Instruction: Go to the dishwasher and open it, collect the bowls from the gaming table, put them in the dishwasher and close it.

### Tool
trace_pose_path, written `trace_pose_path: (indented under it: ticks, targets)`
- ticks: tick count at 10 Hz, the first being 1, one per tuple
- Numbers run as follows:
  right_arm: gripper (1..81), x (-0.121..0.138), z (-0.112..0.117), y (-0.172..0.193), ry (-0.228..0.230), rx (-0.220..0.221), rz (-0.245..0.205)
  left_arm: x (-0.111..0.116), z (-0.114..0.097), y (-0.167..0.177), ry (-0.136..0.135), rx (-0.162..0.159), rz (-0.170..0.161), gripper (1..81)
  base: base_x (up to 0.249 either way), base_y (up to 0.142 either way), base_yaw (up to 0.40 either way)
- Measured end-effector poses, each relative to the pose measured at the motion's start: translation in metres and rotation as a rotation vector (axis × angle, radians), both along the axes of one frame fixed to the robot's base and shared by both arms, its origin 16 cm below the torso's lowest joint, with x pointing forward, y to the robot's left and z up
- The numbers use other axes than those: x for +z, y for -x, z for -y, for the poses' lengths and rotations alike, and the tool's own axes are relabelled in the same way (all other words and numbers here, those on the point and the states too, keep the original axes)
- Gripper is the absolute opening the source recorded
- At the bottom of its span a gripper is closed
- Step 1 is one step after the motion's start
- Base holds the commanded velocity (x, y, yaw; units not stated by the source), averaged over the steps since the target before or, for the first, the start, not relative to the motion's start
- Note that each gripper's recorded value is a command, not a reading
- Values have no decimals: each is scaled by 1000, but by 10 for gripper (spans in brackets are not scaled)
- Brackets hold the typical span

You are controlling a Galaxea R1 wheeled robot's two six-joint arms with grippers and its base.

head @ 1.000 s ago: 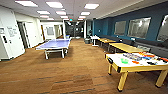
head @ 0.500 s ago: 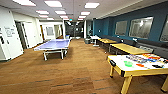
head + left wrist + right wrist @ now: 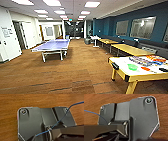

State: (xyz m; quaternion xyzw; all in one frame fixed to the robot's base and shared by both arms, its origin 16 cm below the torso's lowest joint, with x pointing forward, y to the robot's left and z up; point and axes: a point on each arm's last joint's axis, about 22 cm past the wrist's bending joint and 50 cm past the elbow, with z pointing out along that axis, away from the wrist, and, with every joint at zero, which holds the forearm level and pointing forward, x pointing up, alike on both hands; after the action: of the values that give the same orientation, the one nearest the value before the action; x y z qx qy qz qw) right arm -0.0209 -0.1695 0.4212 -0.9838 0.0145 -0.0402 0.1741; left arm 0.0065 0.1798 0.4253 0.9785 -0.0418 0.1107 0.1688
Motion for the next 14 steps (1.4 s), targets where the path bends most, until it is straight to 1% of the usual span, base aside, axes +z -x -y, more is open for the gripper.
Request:
trace_pose_path:
  ticks: [2,5,8,10,12,14]
  targets:
    - [811,0,0,0,0,-1,2,0,3,0,3,0,0,811,276,0,0]
    - [811,1,-10,-1,-11,0,4,0,4,1,4,-1,-1,811,274,0,0]
    - [811,2,-11,-11,-14,-1,14,0,4,0,4,-1,-3,811,225,0,0]
    - [811,2,-12,-11,-14,0,13,0,4,-1,4,-2,-4,811,125,0,0]
    - [811,2,-11,-14,-10,-1,18,1,6,-9,6,-1,7,811,41,0,0]
    - [811,1,-10,-9,-7,1,9,1,7,-3,7,-2,-1,811,0,0,0]
